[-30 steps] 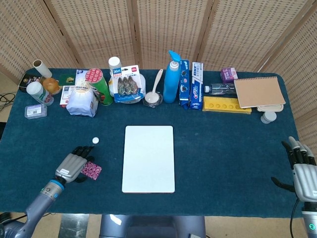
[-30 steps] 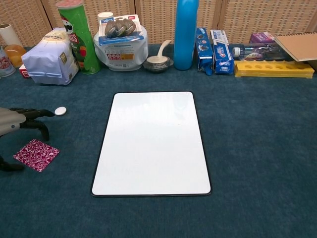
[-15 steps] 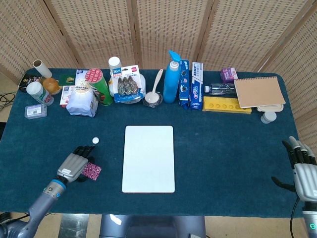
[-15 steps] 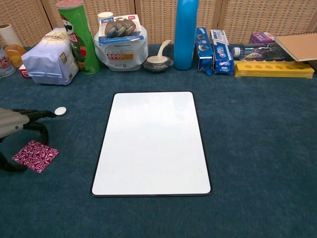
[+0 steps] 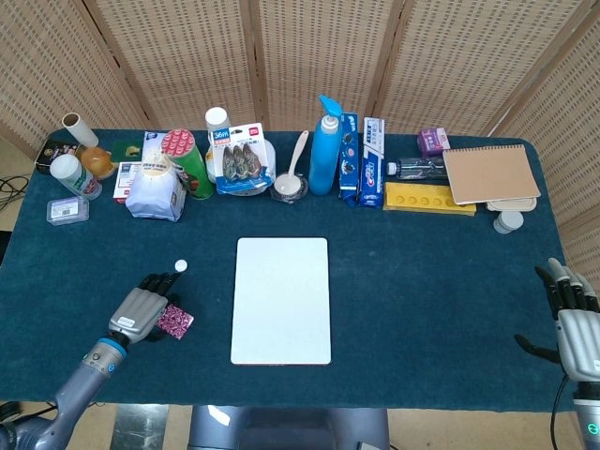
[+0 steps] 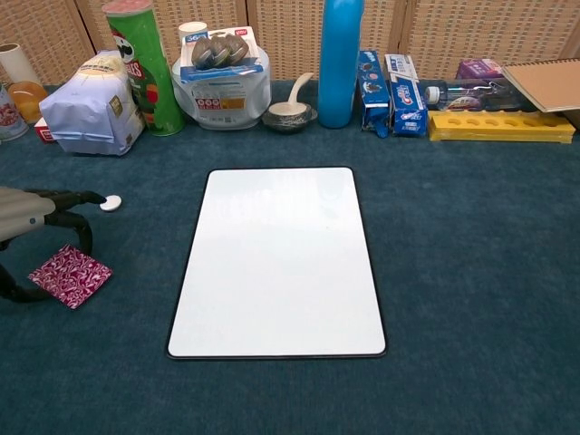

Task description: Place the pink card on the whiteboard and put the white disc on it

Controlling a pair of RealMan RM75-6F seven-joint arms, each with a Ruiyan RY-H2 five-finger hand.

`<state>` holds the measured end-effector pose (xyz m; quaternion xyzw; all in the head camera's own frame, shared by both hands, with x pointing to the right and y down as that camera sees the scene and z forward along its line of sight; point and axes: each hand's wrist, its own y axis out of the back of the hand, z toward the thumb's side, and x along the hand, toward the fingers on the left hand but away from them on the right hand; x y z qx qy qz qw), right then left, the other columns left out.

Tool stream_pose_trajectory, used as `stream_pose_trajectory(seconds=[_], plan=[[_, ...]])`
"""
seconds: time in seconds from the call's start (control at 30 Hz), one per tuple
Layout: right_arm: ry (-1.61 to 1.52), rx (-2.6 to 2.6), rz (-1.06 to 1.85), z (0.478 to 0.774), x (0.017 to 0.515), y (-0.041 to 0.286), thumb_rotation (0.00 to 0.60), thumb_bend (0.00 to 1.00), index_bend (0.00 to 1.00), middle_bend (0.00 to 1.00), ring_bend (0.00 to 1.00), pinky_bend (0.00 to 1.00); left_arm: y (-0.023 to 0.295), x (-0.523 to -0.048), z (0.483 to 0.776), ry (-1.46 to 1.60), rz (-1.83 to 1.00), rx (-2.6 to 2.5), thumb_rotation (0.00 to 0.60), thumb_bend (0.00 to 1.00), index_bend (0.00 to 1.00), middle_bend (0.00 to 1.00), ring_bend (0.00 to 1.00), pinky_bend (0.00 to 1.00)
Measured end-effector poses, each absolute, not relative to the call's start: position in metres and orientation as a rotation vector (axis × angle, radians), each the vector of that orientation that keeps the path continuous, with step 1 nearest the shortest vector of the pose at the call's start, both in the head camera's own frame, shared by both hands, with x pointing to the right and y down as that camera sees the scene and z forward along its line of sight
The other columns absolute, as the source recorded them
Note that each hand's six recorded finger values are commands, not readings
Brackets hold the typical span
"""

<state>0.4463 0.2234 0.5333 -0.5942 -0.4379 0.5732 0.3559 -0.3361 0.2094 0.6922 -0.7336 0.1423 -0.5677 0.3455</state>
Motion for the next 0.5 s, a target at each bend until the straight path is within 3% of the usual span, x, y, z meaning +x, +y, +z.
stream_pose_trajectory(seconds=[0.5], plan=[[-1.136, -1.539, 1.479, 0.533, 0.447, 0.223, 0.600, 0.00, 0.00, 0.00, 0.00, 0.00, 0.181, -0.293, 0.665, 0.420, -1.338, -1.948, 0.600, 0.21, 0.50, 0.00, 0.00, 0.06]])
